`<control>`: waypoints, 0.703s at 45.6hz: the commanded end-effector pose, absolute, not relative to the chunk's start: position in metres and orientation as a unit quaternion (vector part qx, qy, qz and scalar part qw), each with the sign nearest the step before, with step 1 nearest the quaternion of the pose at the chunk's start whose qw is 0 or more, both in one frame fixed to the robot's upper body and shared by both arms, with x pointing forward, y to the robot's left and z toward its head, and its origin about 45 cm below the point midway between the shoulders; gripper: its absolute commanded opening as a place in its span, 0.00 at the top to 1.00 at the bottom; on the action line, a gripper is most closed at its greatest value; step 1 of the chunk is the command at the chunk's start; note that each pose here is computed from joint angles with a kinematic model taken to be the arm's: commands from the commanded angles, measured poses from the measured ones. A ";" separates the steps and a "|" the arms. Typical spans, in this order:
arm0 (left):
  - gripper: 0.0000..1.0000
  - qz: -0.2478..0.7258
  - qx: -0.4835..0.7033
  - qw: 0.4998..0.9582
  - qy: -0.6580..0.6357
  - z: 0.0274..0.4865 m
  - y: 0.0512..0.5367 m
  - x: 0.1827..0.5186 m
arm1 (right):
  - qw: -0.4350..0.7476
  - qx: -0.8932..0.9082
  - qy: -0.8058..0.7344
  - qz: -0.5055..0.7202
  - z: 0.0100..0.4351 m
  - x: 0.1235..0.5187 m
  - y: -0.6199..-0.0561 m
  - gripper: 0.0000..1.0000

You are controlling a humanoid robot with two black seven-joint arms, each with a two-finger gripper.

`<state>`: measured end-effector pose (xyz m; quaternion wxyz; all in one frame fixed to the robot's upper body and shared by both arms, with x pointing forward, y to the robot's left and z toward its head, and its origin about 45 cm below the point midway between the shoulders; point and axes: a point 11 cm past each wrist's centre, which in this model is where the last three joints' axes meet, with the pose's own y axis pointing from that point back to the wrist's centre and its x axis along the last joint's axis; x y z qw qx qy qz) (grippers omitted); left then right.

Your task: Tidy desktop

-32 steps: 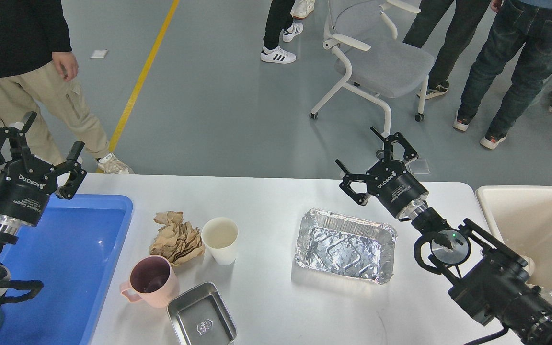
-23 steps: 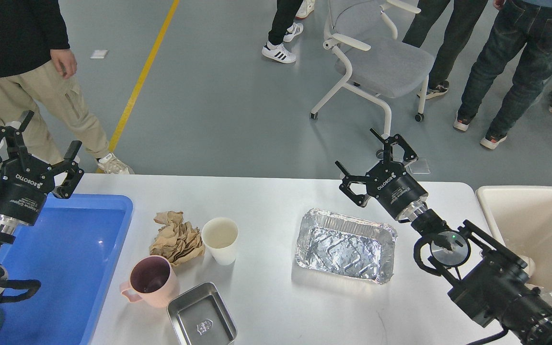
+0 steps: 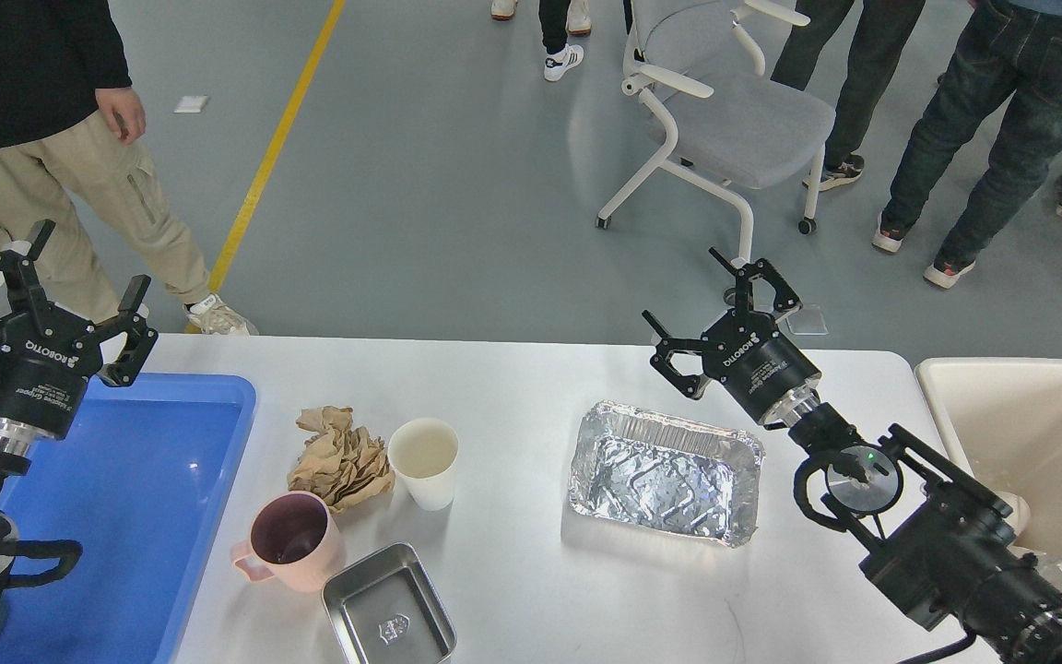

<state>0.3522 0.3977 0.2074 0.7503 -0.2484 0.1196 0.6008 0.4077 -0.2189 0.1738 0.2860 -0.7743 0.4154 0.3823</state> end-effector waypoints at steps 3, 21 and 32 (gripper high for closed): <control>0.03 0.606 -0.232 0.750 0.129 0.206 0.399 0.354 | 0.286 -0.775 0.415 0.381 0.175 0.408 -0.219 0.00; 0.03 0.598 -0.235 0.755 0.130 0.207 0.395 0.354 | 0.265 -0.778 0.424 0.381 0.170 0.407 -0.227 0.00; 0.03 0.597 -0.233 0.757 0.129 0.207 0.395 0.354 | 0.252 -0.779 0.426 0.384 0.167 0.406 -0.224 0.00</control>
